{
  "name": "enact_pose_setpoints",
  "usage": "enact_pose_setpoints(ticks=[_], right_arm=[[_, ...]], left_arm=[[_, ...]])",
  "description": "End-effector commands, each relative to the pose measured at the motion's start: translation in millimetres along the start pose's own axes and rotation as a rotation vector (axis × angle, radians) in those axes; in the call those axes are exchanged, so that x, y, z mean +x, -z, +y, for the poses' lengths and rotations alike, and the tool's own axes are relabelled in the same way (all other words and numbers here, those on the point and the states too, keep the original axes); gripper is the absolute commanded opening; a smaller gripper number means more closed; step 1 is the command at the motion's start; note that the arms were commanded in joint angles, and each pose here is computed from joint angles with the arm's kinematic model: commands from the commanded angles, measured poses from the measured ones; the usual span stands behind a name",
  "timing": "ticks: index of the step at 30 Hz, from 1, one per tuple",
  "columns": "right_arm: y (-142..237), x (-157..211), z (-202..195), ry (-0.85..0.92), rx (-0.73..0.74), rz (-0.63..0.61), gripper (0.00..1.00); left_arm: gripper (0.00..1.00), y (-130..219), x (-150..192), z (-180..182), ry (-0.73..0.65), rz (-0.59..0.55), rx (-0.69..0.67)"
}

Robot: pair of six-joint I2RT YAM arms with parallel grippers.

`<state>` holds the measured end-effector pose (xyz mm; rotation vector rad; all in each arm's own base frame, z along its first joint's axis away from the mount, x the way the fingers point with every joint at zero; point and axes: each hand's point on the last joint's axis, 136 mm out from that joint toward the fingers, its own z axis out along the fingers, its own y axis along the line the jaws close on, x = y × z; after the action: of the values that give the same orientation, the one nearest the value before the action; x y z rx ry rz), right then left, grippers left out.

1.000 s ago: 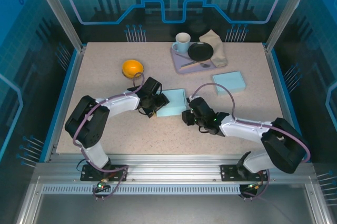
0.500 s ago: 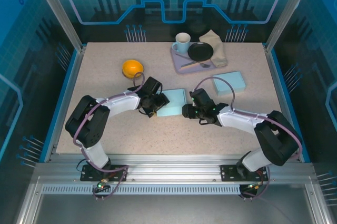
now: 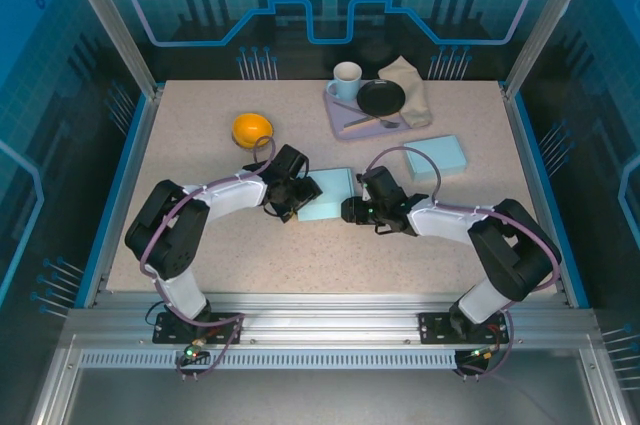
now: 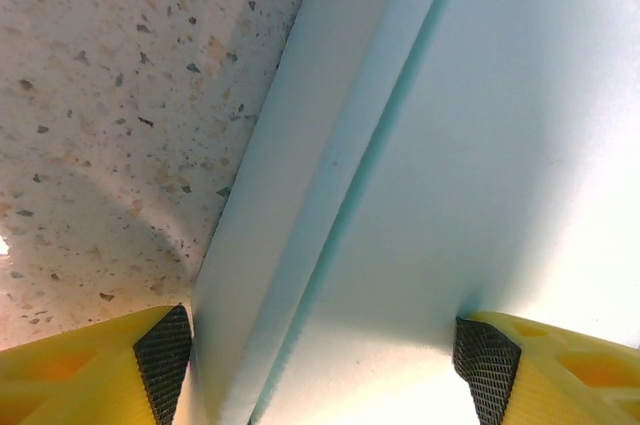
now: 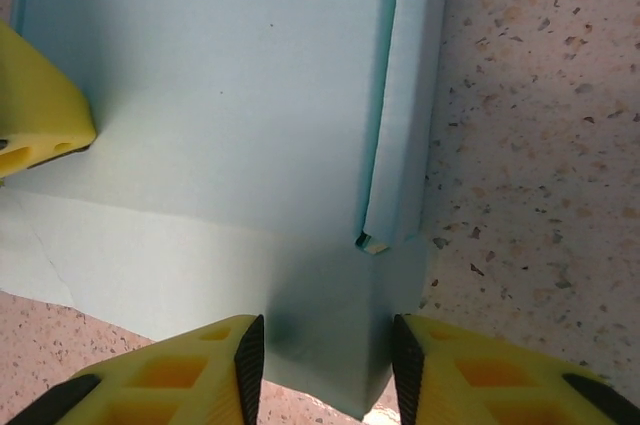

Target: Fold the paper box

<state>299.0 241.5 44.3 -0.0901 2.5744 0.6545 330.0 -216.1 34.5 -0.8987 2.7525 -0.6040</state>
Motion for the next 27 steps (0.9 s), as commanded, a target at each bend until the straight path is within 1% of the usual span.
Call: enact_pose_setpoints(ticks=[1, 5, 11, 23, 27], right_arm=[[0, -14, 16, -0.001, -0.076, -0.038, 0.38], [2, -14, 17, 0.000, -0.082, -0.036, 0.36], [1, -11, 18, -0.011, -0.090, -0.025, 0.30], [9, -12, 31, -0.075, -0.140, 0.024, 0.31], [14, -16, 32, -0.063, -0.134, 0.010, 0.31]], left_arm=[[0.75, -20, 15, 67, 0.014, 0.058, -0.245], [0.75, -20, 16, 68, 0.018, 0.058, -0.246], [0.75, -21, 16, 67, 0.020, 0.061, -0.241], [0.75, -20, 16, 68, 0.021, 0.061, -0.244], [0.75, -21, 16, 68, 0.021, 0.061, -0.242]])
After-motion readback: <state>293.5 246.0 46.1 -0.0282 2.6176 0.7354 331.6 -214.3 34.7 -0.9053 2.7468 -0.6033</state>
